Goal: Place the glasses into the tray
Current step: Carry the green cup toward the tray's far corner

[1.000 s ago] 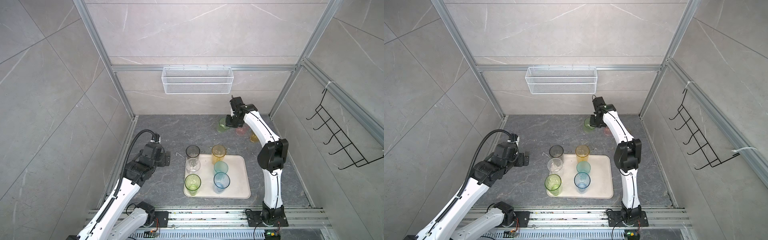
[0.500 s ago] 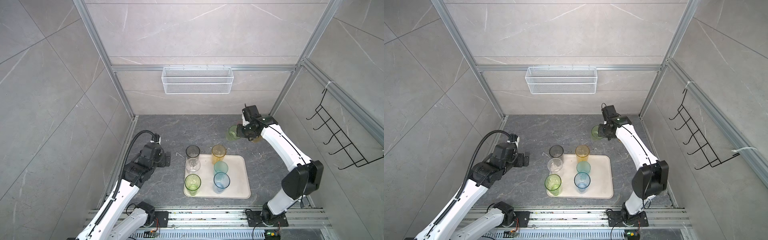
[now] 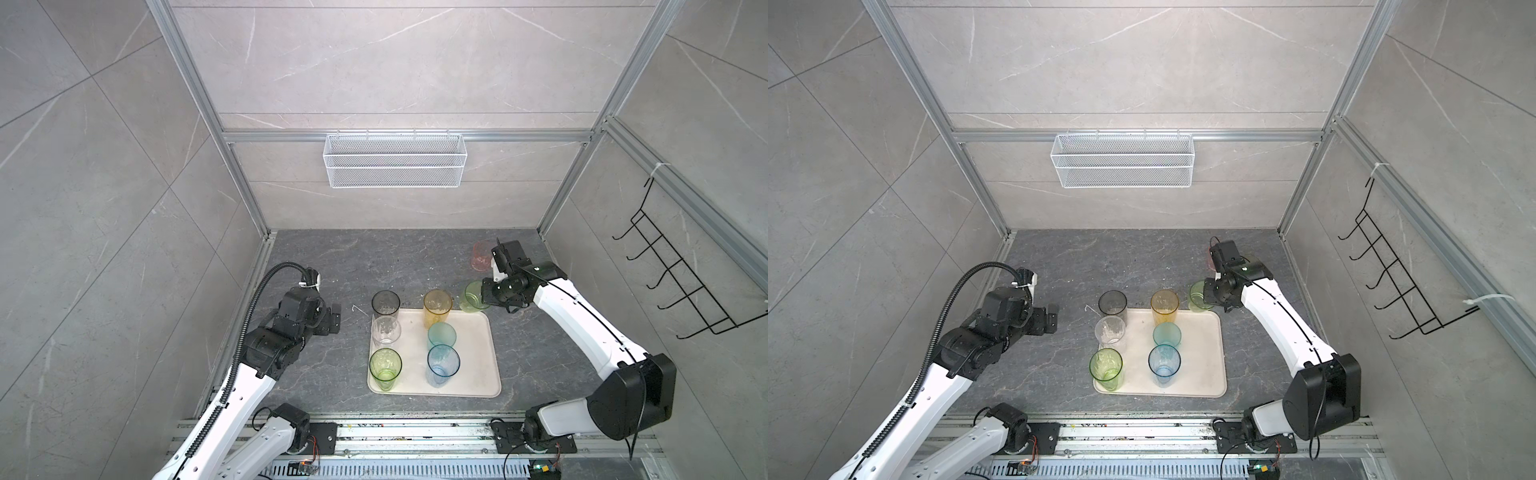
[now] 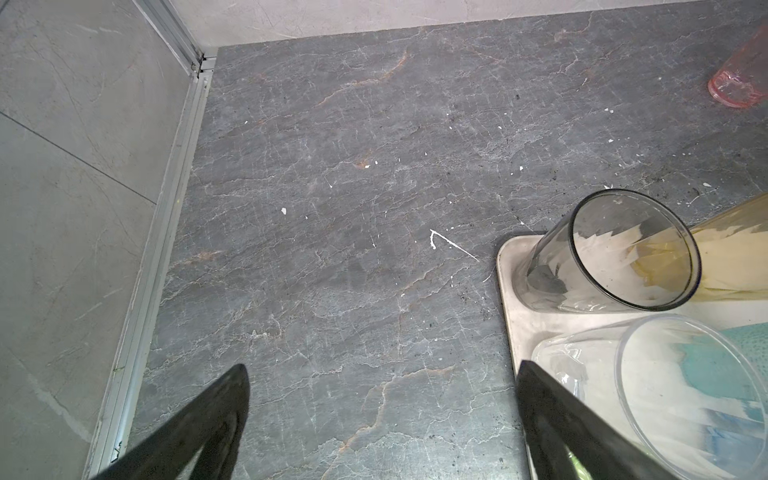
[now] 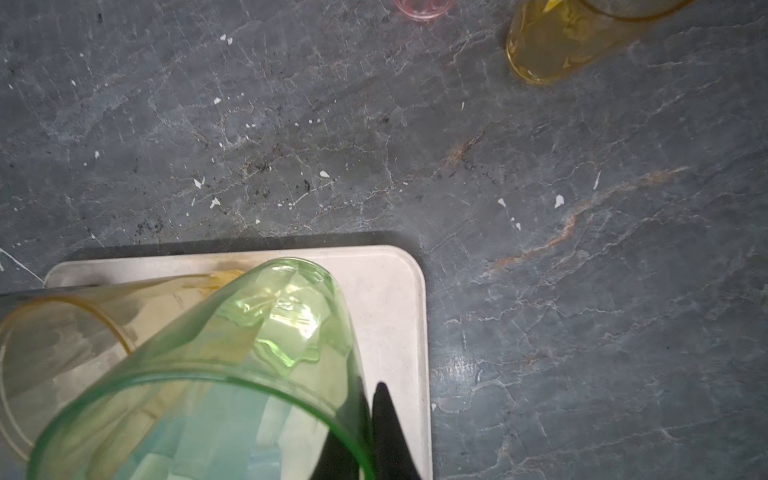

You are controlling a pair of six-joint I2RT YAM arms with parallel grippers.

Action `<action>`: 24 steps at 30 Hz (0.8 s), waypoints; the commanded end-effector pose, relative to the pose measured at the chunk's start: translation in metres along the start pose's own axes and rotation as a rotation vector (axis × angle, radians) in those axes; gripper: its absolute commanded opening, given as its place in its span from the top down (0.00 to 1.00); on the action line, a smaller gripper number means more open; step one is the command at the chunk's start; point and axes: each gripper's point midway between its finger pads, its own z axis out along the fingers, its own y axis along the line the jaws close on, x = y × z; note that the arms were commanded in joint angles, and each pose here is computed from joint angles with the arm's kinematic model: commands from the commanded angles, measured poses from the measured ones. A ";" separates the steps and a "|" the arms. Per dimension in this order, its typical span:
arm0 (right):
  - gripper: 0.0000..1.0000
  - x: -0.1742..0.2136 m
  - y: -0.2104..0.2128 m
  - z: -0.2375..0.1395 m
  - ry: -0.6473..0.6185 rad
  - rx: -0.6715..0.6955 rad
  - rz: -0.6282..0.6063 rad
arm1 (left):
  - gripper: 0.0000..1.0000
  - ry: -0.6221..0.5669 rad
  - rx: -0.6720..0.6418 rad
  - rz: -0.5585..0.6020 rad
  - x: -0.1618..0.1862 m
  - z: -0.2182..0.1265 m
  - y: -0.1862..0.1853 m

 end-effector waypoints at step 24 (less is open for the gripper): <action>1.00 0.040 -0.013 0.048 0.084 0.087 0.008 | 0.00 -0.017 0.029 -0.012 -0.003 -0.001 -0.005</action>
